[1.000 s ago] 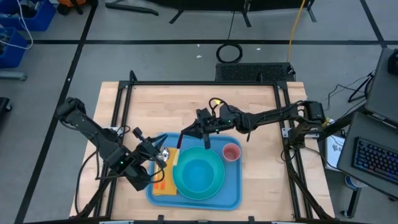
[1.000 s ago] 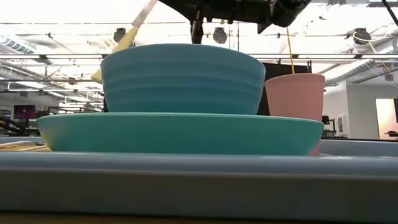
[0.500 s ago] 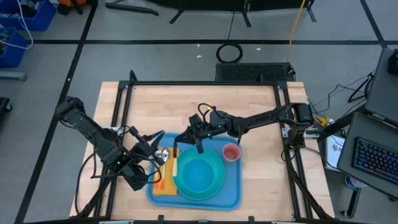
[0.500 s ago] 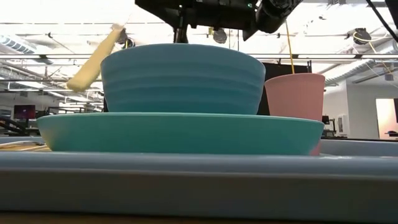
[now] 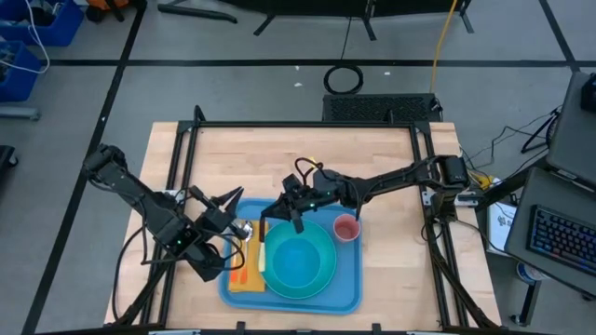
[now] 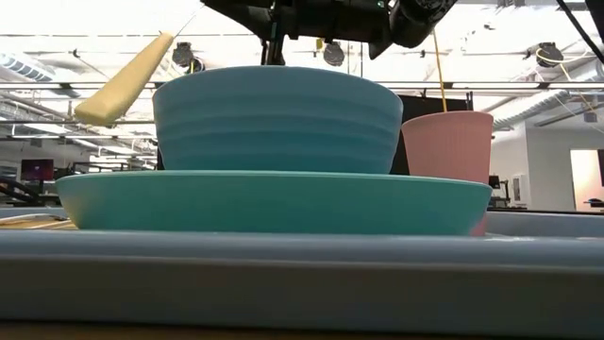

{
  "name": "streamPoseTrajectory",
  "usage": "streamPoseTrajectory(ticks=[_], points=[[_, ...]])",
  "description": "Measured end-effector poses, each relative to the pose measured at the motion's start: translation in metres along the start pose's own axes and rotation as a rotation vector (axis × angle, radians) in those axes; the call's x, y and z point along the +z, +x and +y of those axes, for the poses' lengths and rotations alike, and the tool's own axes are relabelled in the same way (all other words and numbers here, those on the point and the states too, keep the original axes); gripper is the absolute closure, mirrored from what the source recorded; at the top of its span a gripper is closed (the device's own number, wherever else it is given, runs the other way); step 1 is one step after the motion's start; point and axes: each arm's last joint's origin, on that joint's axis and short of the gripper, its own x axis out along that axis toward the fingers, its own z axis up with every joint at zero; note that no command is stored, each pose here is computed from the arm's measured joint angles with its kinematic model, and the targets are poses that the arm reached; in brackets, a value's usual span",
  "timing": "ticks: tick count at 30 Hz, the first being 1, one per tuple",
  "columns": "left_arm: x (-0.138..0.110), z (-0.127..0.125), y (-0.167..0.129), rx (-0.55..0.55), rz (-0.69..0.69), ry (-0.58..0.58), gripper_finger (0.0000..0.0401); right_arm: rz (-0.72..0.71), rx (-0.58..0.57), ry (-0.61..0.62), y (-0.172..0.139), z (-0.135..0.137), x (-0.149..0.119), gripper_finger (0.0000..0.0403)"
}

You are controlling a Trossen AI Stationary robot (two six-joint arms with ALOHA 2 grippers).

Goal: Set up tray
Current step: Put the yellow knife on the yellow napkin to the right of the orange spoon

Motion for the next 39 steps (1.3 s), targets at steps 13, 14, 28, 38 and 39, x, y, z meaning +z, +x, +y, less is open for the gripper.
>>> streamPoseTrajectory(ticks=[13,14,28,38,39], points=[[-0.002,0.002,0.006,0.02,0.015,0.008,0.037,-0.015,-0.037,0.088,0.006,-0.008,-0.011,0.0403],[-0.003,0.002,0.006,0.014,0.02,0.008,0.037,-0.01,-0.038,0.097,0.006,-0.009,-0.012,0.0403],[-0.012,0.009,0.006,0.001,0.037,-0.013,0.037,0.01,-0.055,0.116,0.006,-0.01,-0.014,0.0403],[-0.019,0.014,0.005,-0.045,0.099,-0.041,0.037,0.029,-0.055,0.122,0.007,-0.006,-0.018,0.0403],[-0.02,0.014,0.004,-0.051,0.104,-0.043,0.037,0.028,-0.054,0.123,0.007,-0.006,-0.018,0.0403]])
